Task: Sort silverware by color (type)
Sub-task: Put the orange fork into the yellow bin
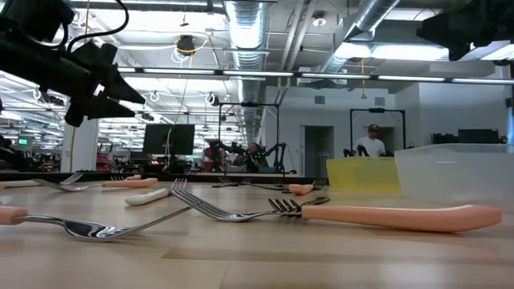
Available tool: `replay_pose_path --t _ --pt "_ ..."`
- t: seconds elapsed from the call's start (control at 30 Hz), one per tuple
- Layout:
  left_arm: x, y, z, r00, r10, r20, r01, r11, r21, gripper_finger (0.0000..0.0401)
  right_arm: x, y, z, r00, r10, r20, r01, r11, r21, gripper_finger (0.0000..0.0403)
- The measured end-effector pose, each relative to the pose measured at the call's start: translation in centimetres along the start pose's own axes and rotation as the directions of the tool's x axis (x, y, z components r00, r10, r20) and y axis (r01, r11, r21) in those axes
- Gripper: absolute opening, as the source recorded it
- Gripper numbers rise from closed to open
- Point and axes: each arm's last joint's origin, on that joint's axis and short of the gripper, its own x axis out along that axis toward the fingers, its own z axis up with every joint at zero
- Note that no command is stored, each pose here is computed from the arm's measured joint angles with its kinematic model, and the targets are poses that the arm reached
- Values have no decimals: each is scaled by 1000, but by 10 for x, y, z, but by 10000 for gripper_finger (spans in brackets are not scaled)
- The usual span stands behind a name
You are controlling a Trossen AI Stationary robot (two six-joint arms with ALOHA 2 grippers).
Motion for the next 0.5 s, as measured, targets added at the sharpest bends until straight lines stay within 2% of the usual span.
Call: replay_pose_path --t 0.5 --pt "0 5 1 987 143 75 -143 990 -4 214 0 0 -2 1000 -4 -21 4 1000 2 155"
